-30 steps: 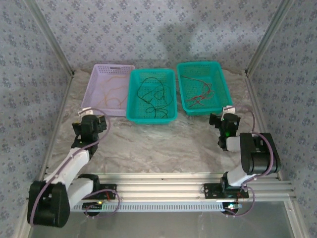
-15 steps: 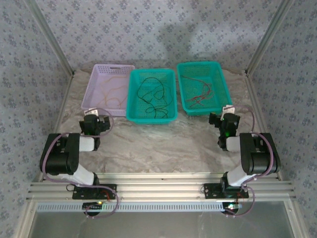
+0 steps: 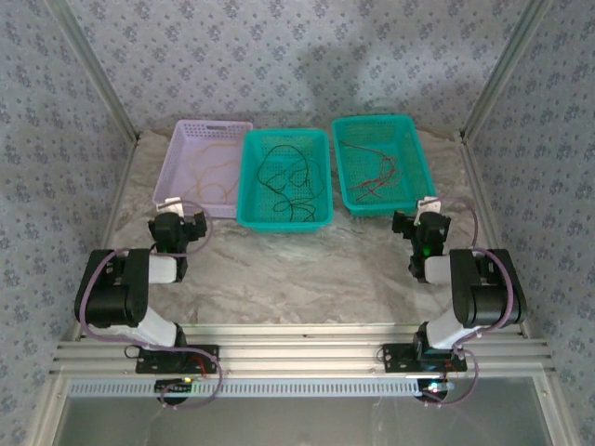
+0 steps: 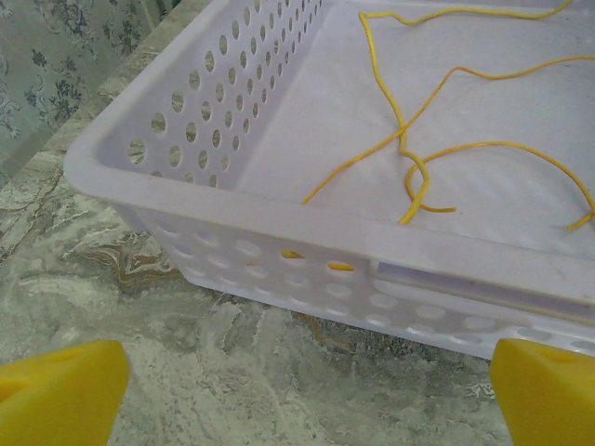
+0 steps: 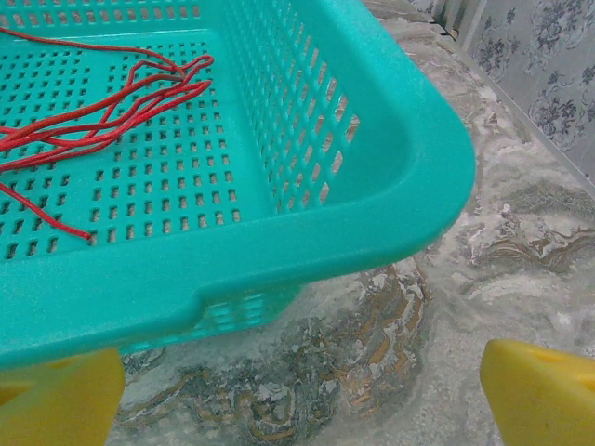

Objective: Untangle the cables

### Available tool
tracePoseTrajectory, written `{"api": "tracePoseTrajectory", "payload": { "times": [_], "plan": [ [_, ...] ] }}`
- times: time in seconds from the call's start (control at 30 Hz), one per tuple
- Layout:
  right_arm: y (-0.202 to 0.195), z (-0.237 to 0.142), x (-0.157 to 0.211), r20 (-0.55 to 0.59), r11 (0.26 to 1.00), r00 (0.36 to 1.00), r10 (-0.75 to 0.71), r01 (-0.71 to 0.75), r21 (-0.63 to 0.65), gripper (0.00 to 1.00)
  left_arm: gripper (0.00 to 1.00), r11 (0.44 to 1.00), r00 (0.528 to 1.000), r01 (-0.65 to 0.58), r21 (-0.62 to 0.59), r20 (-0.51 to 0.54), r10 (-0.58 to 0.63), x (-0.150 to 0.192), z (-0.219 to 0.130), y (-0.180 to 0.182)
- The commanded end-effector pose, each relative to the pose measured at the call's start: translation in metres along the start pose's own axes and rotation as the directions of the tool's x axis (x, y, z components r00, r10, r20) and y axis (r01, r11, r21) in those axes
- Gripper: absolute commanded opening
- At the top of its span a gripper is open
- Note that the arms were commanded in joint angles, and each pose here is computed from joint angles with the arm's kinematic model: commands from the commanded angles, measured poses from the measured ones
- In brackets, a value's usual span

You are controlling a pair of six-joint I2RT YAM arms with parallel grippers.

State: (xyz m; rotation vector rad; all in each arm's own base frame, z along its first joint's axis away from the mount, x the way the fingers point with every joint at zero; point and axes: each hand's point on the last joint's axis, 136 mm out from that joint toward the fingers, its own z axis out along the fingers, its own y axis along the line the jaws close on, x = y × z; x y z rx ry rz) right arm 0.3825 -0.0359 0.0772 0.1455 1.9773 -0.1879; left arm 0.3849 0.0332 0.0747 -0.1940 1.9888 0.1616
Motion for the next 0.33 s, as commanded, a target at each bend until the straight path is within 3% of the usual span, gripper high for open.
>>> {"api": "tracePoseTrajectory", "payload": {
  "times": [0.0, 0.13, 0.3],
  "plan": [
    [0.002, -0.001, -0.009, 0.029, 1.000, 1.000, -0.006, 0.006, -0.009, 1.00, 1.00, 1.000, 0.998, -0.002, 0.018, 0.055, 0.001, -0.018, 0.000, -0.003],
    [0.002, -0.001, -0.009, 0.029, 1.000, 1.000, -0.007, 0.007, -0.010, 1.00, 1.00, 0.994, 0.999, -0.017, 0.108, 0.036, 0.014, -0.017, 0.002, -0.016],
    [0.002, -0.001, -0.009, 0.029, 1.000, 1.000, -0.006, 0.007, -0.010, 1.00, 1.00, 0.994, 0.999, -0.017, 0.107, 0.039, 0.013, -0.017, 0.002, -0.015]
  ]
}}
